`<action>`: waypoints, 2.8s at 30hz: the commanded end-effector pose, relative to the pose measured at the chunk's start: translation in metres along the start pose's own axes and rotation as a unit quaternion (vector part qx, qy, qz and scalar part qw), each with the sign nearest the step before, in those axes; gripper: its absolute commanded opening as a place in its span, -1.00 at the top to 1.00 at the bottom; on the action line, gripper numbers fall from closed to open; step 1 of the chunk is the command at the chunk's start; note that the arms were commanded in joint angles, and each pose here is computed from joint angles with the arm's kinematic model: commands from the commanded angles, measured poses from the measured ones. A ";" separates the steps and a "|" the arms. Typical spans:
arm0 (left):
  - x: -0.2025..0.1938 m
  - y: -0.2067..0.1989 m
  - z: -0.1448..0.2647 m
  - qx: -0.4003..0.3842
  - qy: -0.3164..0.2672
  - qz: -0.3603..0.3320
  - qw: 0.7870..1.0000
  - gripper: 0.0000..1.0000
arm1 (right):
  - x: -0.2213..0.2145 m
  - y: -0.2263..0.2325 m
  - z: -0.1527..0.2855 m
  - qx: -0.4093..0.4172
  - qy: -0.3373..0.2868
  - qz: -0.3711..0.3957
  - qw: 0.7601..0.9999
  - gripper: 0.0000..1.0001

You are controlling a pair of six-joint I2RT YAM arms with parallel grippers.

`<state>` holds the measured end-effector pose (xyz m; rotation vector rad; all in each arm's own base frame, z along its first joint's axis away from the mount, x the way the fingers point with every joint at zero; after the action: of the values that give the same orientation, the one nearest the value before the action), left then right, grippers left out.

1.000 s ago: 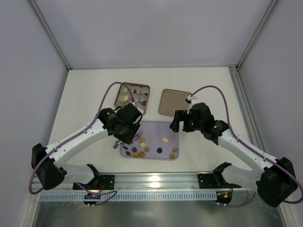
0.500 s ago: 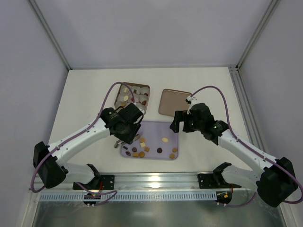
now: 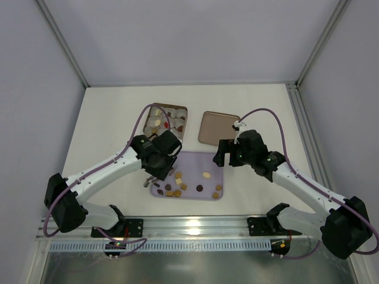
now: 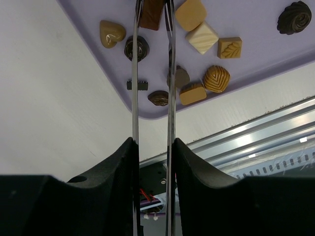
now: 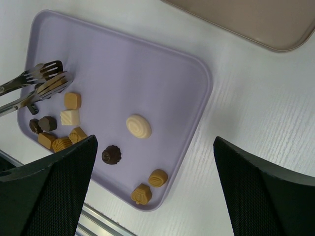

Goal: Pack the chocolate

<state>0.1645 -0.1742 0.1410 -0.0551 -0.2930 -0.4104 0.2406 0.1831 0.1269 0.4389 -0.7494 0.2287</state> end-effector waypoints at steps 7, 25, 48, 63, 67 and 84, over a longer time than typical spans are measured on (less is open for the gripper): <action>0.019 -0.009 0.008 -0.022 -0.031 0.003 0.999 0.35 | 0.011 0.001 0.001 -0.003 -0.022 0.010 1.000 -0.99; 0.045 -0.006 0.022 -0.029 -0.068 0.028 0.997 0.35 | 0.013 -0.001 0.001 -0.010 -0.023 0.015 1.000 -0.99; 0.055 -0.003 0.028 -0.033 -0.088 0.046 0.995 0.36 | 0.013 -0.001 0.000 -0.010 -0.020 0.014 1.000 -0.99; 0.077 0.009 0.044 -0.044 -0.114 0.081 0.989 0.45 | 0.023 0.004 0.000 -0.004 -0.023 0.025 0.999 -0.99; 0.088 0.015 0.050 -0.044 -0.125 0.092 0.987 0.45 | 0.028 0.006 -0.001 -0.001 -0.022 0.030 0.999 -0.99; 0.155 0.052 0.062 -0.025 -0.154 0.156 0.975 0.46 | 0.057 0.021 -0.011 0.020 -0.014 0.052 0.998 -0.99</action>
<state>0.2937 -0.1788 0.2378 -0.2013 -0.5479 -0.1020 0.2718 0.2015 0.1477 0.4212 -0.7569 0.3067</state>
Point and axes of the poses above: each gripper's point midway between its finger pads, its own z axis back along the fingers, its own y axis along the line the jaws close on, x = y × z, the point moved 1 cm from there along z, back along the fingers, and after that the axes turned 6 degrees about z, right-handed, at the moved point
